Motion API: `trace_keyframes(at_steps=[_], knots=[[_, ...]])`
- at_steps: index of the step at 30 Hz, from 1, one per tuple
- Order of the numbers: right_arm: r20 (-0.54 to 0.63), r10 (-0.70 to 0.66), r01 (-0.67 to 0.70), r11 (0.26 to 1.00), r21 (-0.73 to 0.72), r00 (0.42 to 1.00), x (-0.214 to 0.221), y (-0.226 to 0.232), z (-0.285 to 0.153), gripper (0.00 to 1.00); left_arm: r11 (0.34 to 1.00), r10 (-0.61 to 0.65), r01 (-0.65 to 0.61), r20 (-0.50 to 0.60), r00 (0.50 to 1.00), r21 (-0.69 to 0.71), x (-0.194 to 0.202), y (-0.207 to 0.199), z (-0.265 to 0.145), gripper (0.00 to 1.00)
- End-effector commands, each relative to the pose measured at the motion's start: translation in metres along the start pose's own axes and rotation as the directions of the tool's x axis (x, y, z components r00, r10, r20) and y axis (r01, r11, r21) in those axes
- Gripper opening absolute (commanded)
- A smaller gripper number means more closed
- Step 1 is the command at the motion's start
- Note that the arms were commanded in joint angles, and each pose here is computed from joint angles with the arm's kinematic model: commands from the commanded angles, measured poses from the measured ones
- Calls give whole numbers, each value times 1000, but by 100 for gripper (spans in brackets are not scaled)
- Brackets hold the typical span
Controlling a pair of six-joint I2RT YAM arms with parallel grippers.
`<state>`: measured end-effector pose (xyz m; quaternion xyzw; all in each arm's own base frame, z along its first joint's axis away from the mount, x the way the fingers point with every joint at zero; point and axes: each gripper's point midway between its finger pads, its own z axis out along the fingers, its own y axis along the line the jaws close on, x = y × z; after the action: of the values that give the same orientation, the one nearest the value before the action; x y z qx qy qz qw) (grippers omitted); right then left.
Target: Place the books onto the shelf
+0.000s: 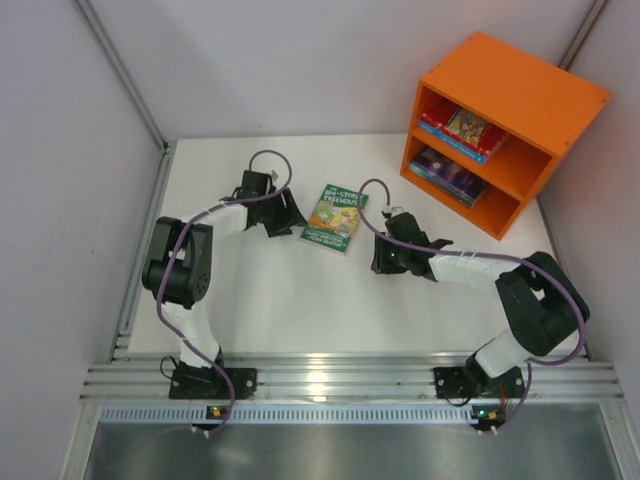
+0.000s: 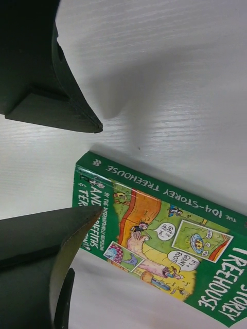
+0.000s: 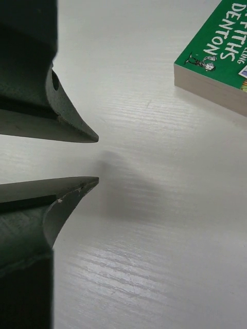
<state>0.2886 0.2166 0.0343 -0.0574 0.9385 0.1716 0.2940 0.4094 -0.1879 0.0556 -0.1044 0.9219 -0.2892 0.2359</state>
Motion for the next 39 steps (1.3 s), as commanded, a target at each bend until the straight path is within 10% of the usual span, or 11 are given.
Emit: trace_keyframes(at_steps=[1, 19, 31, 39], knots=[[81, 49, -48, 999, -19, 996, -32, 11, -9, 34, 996, 61, -61, 7, 998, 71, -8, -15, 12, 63], [211, 111, -121, 992, 32, 971, -49, -13, -54, 58, 900, 108, -57, -96, 989, 431, 127, -141, 10, 43], [230, 467, -456, 884, -100, 854, -69, -2, -53, 69, 977, 89, -128, 222, 971, 169, -53, -88, -12, 60], [145, 616, -605, 788, -114, 774, -66, 7, -18, 72, 946, 200, -237, 177, 964, 221, -84, -76, 35, 62]])
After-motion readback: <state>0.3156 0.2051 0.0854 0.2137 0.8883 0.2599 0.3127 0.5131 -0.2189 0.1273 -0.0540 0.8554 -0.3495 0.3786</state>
